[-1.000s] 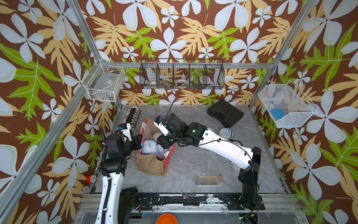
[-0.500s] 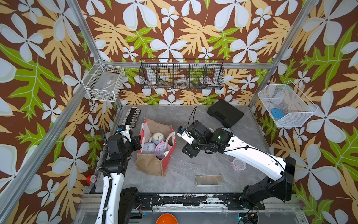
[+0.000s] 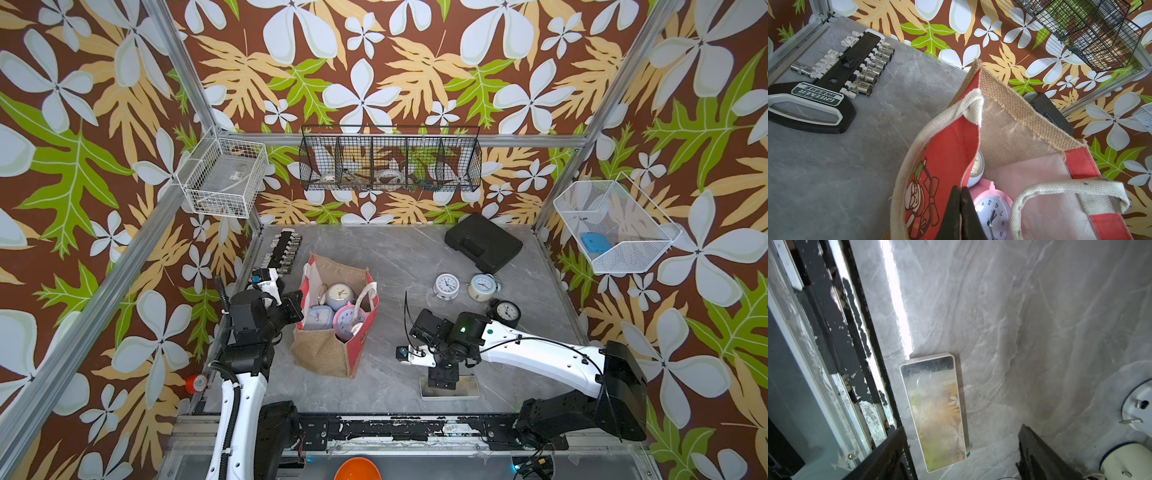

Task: Put the alarm clock into the canvas bag
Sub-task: Pick up the alarm from the center of the board.

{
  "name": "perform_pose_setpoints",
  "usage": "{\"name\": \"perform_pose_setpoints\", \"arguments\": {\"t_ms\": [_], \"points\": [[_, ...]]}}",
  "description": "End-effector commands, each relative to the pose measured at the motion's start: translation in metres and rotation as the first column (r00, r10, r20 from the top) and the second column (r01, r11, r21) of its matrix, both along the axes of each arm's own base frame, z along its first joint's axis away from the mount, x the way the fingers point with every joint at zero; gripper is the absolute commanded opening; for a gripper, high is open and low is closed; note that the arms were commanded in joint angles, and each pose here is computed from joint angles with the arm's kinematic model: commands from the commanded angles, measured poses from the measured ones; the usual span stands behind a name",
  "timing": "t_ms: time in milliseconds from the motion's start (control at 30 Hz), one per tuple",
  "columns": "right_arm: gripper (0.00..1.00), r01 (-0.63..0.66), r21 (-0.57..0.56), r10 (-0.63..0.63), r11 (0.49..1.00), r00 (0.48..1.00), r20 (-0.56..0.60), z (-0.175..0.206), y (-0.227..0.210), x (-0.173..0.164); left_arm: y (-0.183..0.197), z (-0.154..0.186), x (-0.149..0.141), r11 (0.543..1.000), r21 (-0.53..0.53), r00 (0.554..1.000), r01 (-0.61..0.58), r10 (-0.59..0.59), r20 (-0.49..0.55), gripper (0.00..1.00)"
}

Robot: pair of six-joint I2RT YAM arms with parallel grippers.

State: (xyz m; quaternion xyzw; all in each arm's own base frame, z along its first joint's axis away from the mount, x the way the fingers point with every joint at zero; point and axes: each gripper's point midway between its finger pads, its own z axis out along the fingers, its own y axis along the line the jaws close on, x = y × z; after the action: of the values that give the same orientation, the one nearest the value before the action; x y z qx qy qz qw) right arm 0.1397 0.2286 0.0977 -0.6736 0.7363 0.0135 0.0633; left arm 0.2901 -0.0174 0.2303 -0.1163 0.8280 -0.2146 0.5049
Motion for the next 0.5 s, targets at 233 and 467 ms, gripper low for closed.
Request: {"name": "perform_pose_setpoints", "arguments": {"t_ms": [233,467], "points": [[0.87,-0.039,-0.060,0.035,0.997,0.997,-0.071,-0.028,-0.004,-0.019,-0.001,0.003,-0.001,1.000,-0.004,1.000,0.002,-0.002,0.014,0.00],[0.87,-0.088,-0.112,0.073,0.990,0.989,-0.128,-0.045,-0.005,-0.030,-0.001,0.004,-0.001,1.000,-0.002,1.000,0.000,0.000,0.018,0.00]]}}
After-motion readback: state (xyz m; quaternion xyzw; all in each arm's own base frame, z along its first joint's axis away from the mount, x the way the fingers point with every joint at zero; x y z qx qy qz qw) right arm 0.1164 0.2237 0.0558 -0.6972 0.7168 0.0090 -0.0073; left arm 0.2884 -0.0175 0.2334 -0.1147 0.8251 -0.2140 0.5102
